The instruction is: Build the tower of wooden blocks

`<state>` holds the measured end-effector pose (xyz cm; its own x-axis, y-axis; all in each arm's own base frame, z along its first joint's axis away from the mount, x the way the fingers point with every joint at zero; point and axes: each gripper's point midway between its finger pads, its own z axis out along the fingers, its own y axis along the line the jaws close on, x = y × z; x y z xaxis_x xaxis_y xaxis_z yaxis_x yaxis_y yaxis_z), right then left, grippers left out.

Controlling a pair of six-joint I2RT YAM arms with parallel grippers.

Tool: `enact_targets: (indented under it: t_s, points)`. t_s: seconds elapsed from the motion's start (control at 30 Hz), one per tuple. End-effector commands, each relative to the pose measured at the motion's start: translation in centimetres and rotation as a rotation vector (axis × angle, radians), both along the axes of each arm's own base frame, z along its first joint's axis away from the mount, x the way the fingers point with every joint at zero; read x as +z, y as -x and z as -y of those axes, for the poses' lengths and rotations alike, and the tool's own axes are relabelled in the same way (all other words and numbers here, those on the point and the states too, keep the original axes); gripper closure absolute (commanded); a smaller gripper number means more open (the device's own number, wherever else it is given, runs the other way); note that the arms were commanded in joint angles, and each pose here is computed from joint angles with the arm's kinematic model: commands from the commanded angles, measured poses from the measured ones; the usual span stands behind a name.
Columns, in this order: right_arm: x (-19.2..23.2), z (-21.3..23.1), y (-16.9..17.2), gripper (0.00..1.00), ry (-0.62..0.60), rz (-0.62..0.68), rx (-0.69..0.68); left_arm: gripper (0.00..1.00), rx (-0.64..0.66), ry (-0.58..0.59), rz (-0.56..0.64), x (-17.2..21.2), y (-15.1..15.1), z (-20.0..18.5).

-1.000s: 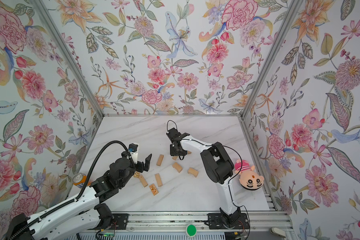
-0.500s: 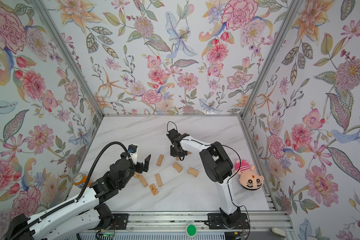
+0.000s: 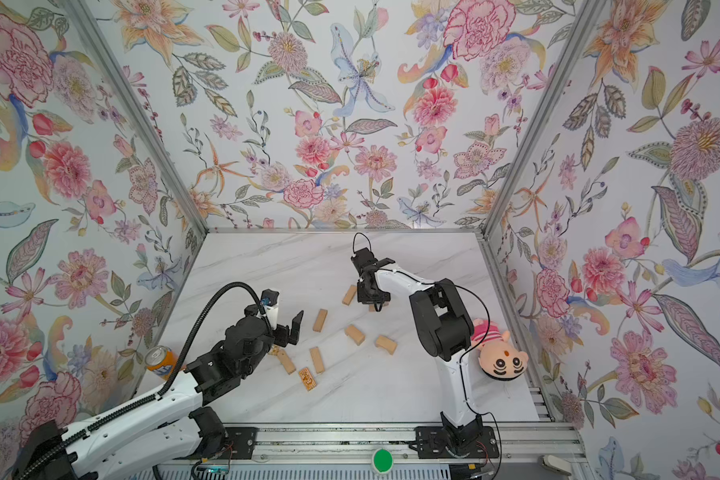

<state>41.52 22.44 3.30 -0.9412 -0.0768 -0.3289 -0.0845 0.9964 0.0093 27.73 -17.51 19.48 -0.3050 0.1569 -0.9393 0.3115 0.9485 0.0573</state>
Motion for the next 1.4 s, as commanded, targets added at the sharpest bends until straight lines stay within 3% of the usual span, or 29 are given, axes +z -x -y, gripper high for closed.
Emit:
enact_targets:
  t_s: [0.0, 0.57, 0.83, 1.0, 1.37]
  points:
    - [0.3, -0.5, -0.7, 0.74, 0.018, 0.011, 0.034, 0.01, 0.015, 0.026, 0.022, 1.5, -0.5, 0.5]
    - [0.0, 0.2, -1.3, 0.67, 0.015, -0.001, 0.035, 0.01, 0.028, 0.019, 0.008, 1.4, -0.8, 0.6]
    - [4.4, 0.2, -1.0, 0.53, -0.01, 0.079, 0.055, 0.01, 0.03, 0.043, 0.028, 2.3, -0.6, 0.4]
    - [6.4, 1.0, -0.9, 0.33, -0.011, 0.121, 0.041, 0.01, 0.028, 0.069, 0.051, 2.9, -0.4, 0.3]
    - [1.8, 2.0, 0.1, 0.15, -0.059, -0.015, -0.028, 0.01, 0.031, 0.051, 0.049, 2.7, -0.2, -0.1]
